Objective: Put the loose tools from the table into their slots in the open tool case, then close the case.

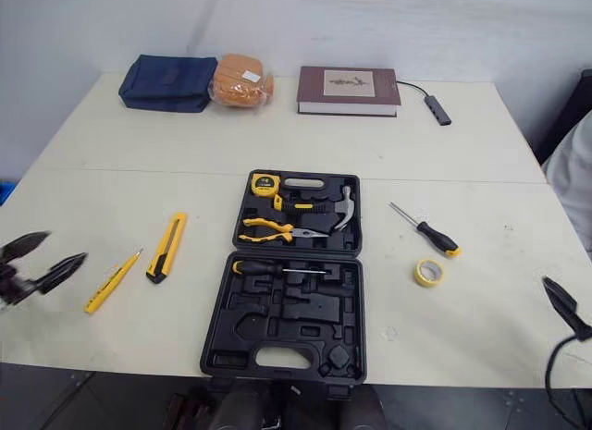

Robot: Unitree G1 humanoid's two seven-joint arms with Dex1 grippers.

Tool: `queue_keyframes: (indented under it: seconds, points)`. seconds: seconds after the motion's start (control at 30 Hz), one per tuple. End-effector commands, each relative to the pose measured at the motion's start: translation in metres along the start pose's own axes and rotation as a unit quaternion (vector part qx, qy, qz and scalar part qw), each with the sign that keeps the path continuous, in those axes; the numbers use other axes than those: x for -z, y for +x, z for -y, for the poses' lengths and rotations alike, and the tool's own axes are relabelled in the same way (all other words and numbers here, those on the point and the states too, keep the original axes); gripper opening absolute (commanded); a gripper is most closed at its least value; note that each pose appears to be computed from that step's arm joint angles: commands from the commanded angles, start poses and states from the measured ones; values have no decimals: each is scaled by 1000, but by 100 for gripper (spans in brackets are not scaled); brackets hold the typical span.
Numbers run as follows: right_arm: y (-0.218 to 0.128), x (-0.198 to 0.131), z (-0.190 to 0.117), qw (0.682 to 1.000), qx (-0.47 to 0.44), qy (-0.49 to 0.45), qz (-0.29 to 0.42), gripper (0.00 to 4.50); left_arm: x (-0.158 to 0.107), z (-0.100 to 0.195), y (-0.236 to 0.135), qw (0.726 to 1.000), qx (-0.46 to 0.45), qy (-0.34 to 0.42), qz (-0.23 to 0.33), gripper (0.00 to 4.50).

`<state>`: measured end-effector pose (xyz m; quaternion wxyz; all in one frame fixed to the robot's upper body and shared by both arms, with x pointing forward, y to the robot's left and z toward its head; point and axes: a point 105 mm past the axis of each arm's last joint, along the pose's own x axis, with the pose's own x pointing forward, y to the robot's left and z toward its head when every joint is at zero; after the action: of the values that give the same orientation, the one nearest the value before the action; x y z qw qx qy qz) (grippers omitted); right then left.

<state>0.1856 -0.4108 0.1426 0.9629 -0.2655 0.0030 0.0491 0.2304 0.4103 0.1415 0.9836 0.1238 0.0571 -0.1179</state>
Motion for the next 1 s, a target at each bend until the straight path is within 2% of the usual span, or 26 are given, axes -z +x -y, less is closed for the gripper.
queue_keyframes:
  seconds: [0.03, 0.17, 0.23, 0.37, 0.47, 0.6, 0.7, 0.83, 1.0]
  points:
    - [-21, 12, 13, 999, 52, 1, -14, 450, 2, -22, -31, 997, -71, -2, 10, 449]
    - [-42, 31, 16, 995, 89, 18, -43, 450, 20, -30, -62, 992, -121, -6, -20, 449]
    - [-48, 34, 19, 993, 109, 28, -44, 450, 22, -34, -73, 989, -143, -16, -15, 449]
    - [-48, 37, 16, 992, 112, 45, -42, 450, 24, -26, -68, 991, -130, -31, -9, 449]
    - [-33, 32, 11, 993, 101, 58, -23, 450, 10, -18, -48, 994, -108, -14, 21, 449]
    - [5, 8, 6, 993, 71, 91, 19, 450, -19, 3, -15, 997, -36, -5, 66, 449]
    - [24, 4, 10, 987, 84, 134, -3, 450, -37, 17, 1, 996, 4, 2, 87, 449]
    - [73, -48, -17, 992, -52, 113, 34, 450, -89, 76, 37, 975, 177, 28, 128, 449]
    - [102, -81, -43, 980, -163, 108, 41, 450, -119, 112, 54, 952, 262, 34, 154, 449]
